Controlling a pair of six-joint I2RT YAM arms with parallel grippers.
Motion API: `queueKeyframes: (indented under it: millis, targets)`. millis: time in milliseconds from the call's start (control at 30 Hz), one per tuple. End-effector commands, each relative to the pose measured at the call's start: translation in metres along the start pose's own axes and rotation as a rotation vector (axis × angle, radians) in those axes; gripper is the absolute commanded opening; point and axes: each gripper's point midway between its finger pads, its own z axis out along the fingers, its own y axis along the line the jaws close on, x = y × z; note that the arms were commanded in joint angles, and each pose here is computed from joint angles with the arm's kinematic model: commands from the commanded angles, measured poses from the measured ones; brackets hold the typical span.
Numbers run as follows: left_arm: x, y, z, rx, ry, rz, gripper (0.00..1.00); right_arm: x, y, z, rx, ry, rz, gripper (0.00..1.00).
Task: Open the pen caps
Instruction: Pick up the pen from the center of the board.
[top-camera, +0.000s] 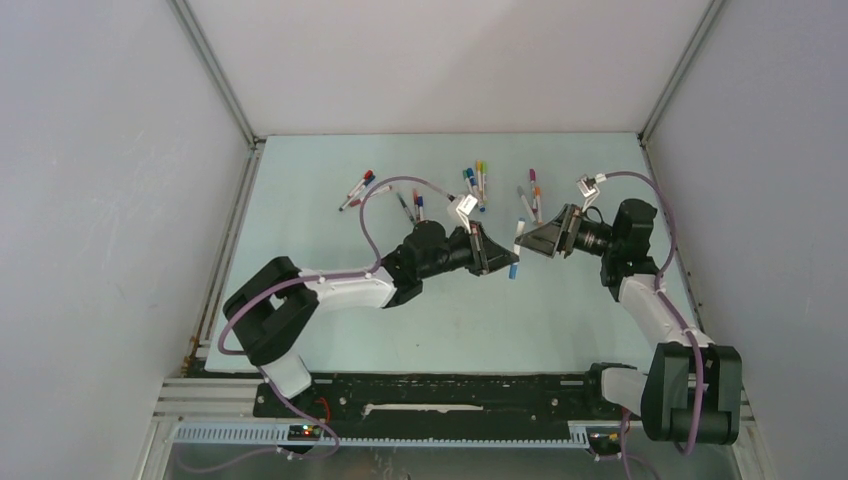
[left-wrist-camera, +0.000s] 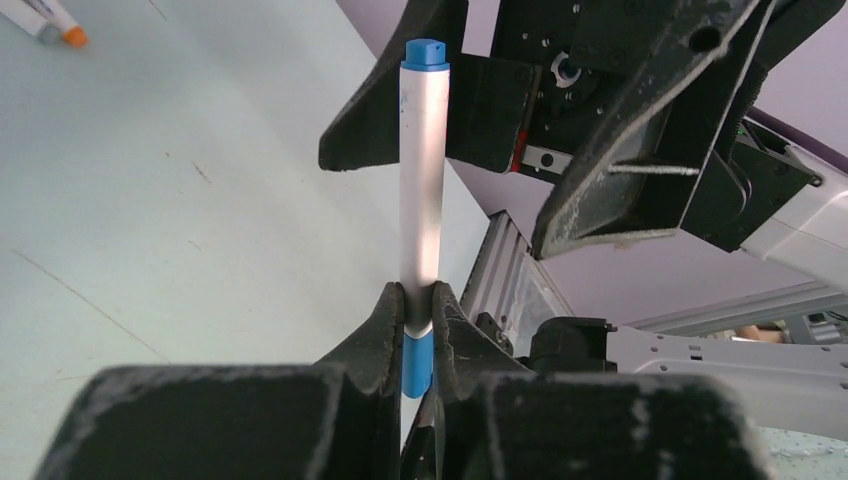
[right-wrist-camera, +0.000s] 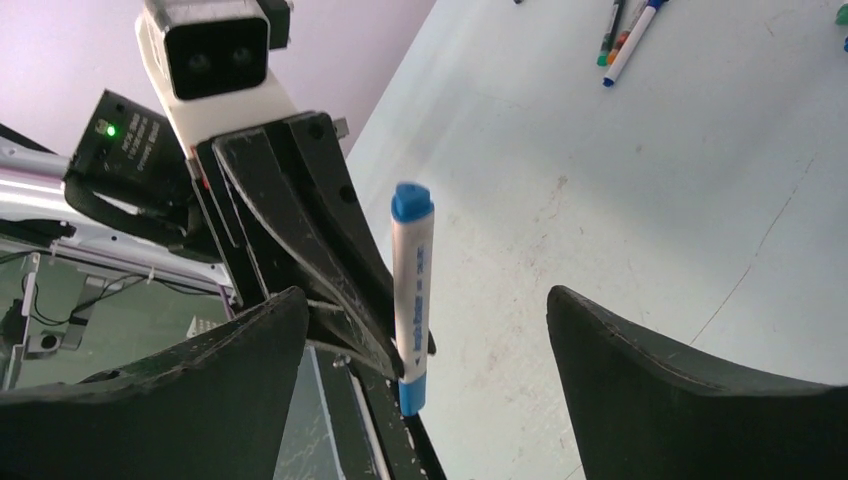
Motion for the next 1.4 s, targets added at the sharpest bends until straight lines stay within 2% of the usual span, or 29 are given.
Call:
queueKeyframes:
  millis: [0, 100, 200, 300, 333, 433, 467, 500, 600, 633, 700, 967, 1200, 1367]
  targets:
    - [-0.021, -0.031, 0.014, 0.086, -0.069, 0.005, 0.00, -0.011, 0.003, 0.003, -0.008, -0.037, -0.015, 0.88]
    - [-0.018, -0.035, 0.018, 0.092, -0.060, 0.009, 0.00, -0.012, 0.004, 0.005, -0.017, -0.035, -0.001, 0.77]
    - [-0.016, -0.035, 0.020, 0.088, -0.056, 0.009, 0.00, -0.007, 0.007, 0.009, -0.040, -0.011, 0.006, 0.57]
    - [-0.017, -0.035, 0.021, 0.081, -0.061, 0.006, 0.00, -0.002, 0.011, 0.013, -0.055, 0.007, 0.003, 0.44]
    - [-0.017, -0.034, 0.020, 0.076, -0.063, 0.007, 0.00, -0.002, 0.012, 0.013, -0.057, 0.009, -0.001, 0.37]
    - [-0.018, -0.034, 0.017, 0.076, -0.065, 0.011, 0.02, -0.002, 0.013, 0.013, -0.064, 0.008, -0.017, 0.08]
    - [-0.018, -0.036, 0.016, 0.082, -0.068, 0.014, 0.08, -0.003, 0.014, 0.012, -0.066, 0.005, -0.025, 0.02]
    - [-0.017, -0.036, 0.014, 0.086, -0.069, 0.014, 0.19, -0.005, 0.015, 0.011, -0.063, -0.001, -0.028, 0.00]
    - [-0.011, -0.036, 0.005, 0.108, -0.072, 0.007, 0.61, -0.011, 0.015, 0.005, -0.048, -0.026, -0.025, 0.00]
    - [-0.009, -0.036, 0.003, 0.119, -0.069, 0.002, 0.71, -0.013, 0.014, 0.003, -0.043, -0.034, -0.020, 0.00]
    - [-0.004, -0.038, 0.002, 0.147, -0.056, -0.015, 0.79, -0.015, 0.012, 0.001, -0.035, -0.042, -0.009, 0.00]
    - [0.012, -0.035, 0.010, 0.169, 0.011, -0.079, 0.80, -0.015, 0.011, 0.000, -0.034, -0.041, 0.010, 0.00]
    - [0.021, -0.024, 0.019, 0.136, 0.052, -0.088, 0.65, -0.016, 0.010, 0.000, -0.031, -0.043, 0.022, 0.00]
    - [0.020, -0.026, 0.021, 0.141, 0.046, -0.087, 0.59, -0.015, 0.008, 0.001, -0.028, -0.040, 0.033, 0.00]
